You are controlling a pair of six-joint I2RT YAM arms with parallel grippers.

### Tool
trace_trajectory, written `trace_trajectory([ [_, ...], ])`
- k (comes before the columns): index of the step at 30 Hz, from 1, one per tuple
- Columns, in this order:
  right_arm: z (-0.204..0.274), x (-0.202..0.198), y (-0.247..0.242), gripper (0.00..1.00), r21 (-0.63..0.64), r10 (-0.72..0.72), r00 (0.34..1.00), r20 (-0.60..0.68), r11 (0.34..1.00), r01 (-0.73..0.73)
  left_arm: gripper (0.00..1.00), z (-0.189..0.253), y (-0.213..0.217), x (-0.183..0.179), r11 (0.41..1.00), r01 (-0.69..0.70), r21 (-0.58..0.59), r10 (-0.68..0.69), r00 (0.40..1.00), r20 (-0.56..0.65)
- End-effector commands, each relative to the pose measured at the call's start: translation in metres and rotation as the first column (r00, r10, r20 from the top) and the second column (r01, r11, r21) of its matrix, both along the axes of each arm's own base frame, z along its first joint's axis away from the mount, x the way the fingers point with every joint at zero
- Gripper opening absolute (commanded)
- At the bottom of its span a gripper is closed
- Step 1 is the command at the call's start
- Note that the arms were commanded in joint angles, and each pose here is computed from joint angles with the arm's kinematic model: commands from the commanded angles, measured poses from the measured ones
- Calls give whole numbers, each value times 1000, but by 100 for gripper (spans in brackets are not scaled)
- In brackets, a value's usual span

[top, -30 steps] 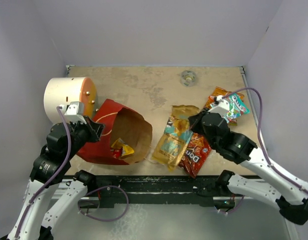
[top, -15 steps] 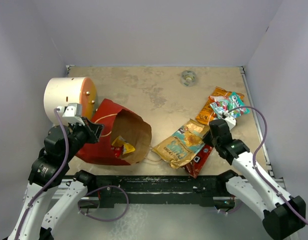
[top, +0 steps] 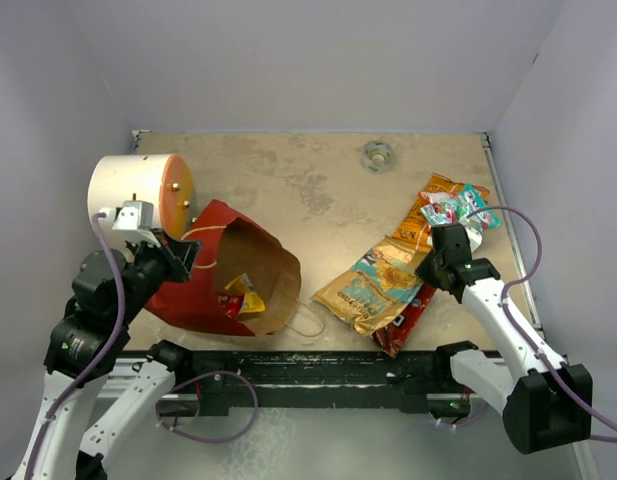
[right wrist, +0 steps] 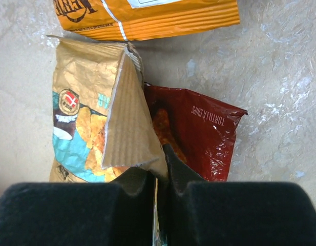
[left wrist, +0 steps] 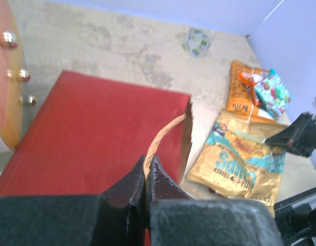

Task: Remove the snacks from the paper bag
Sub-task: Place the snack at the center of the board.

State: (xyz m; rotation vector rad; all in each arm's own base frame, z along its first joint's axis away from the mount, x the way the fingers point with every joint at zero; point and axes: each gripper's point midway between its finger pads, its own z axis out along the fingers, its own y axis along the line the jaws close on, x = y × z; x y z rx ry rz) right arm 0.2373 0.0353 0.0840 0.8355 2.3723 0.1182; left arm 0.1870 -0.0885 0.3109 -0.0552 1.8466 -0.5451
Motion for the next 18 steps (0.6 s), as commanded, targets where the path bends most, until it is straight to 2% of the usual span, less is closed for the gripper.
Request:
trace_trajectory([
  [1,12,13,-7,13,-45,7,999,33,999,-6,0,65,7,3,1000,-22,-5,23,986,167],
  [7,39,7,-8,28,4,-48,989,142,999,48,0,96,-7,11,999,36,-13,-33,982,187],
  [10,60,-1,-11,51,38,-89,973,213,996,83,0,107,-14,13,998,65,-28,-58,978,201],
  [13,85,-5,-16,62,40,-97,952,291,995,90,0,116,-23,17,993,107,-39,-97,973,208],
  [15,105,0,-10,65,26,-28,937,349,999,20,0,119,-30,19,990,137,-44,-125,971,204],
  [18,138,20,20,68,-38,224,859,460,972,-234,0,124,-43,19,977,210,-46,-195,957,217],
])
